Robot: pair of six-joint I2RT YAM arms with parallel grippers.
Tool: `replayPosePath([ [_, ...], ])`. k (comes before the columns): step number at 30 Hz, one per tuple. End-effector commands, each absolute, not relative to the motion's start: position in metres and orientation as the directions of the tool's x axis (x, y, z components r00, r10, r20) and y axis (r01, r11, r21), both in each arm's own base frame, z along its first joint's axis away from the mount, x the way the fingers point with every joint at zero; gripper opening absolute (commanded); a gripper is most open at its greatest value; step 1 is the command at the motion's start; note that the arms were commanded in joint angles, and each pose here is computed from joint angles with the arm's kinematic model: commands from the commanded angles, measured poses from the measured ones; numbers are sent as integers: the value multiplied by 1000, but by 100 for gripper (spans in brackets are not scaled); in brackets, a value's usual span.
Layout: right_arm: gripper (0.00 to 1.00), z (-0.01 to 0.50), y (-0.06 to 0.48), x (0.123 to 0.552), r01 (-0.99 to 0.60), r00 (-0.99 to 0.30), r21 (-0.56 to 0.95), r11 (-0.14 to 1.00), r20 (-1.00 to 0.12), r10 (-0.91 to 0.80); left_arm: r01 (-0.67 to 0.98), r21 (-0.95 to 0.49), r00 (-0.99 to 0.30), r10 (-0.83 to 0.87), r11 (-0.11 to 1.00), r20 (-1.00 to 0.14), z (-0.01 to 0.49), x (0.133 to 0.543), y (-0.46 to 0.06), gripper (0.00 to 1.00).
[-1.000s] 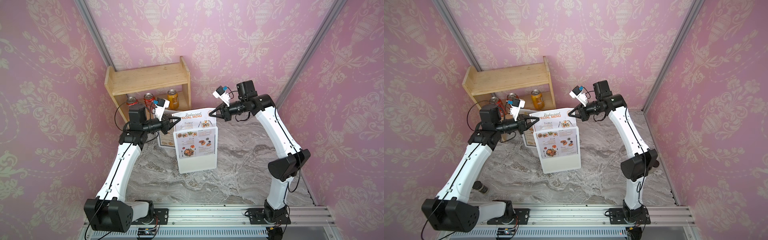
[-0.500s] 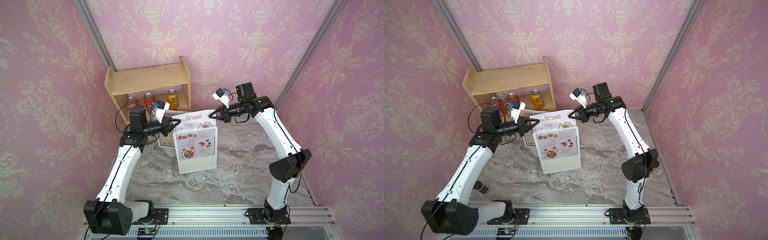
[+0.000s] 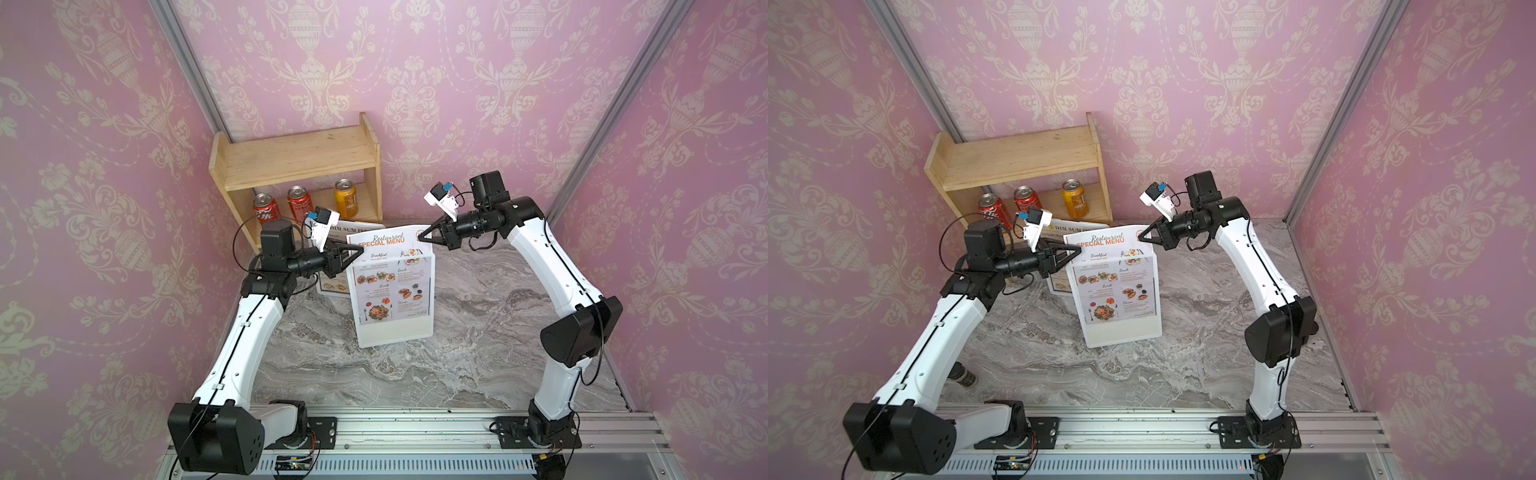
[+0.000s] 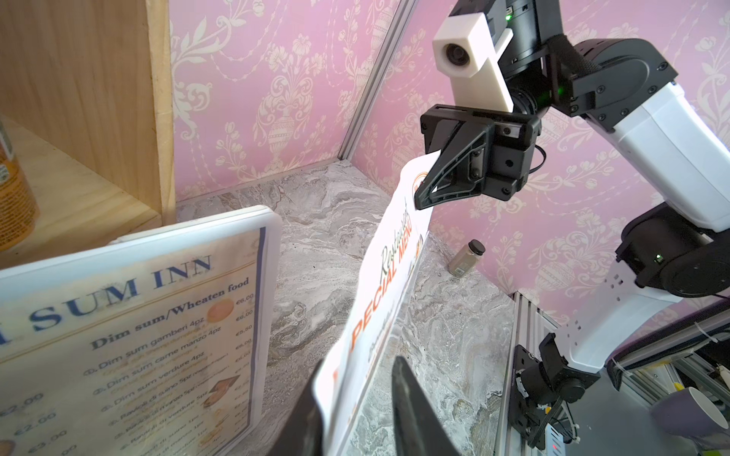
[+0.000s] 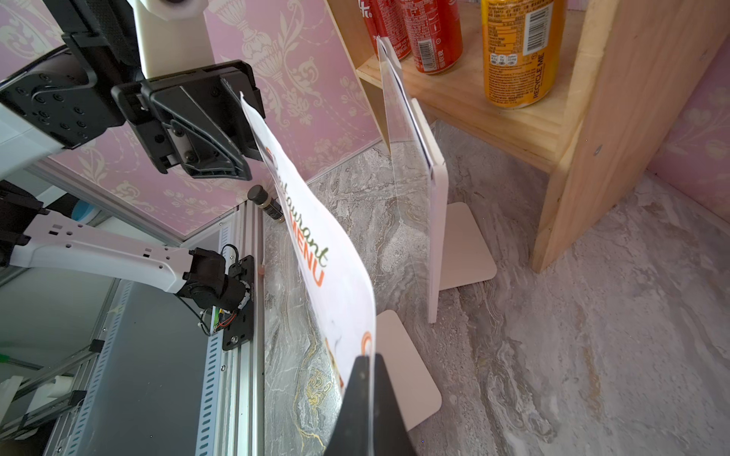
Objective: Insert the menus into the narrow rack
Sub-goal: Insert the menu into the narrow rack.
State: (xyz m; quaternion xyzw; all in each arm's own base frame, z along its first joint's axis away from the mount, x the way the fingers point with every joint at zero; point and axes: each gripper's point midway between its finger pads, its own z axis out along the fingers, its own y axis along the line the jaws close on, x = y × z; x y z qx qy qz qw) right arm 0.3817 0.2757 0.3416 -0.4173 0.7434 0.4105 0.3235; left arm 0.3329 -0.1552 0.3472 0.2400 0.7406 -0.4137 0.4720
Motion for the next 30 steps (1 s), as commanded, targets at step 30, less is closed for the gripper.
replayPosePath([
  [30, 0, 383, 271, 371, -904, -385, 281, 322, -861, -332, 778, -317, -384, 11, 543, -923, 369, 337, -156, 5],
])
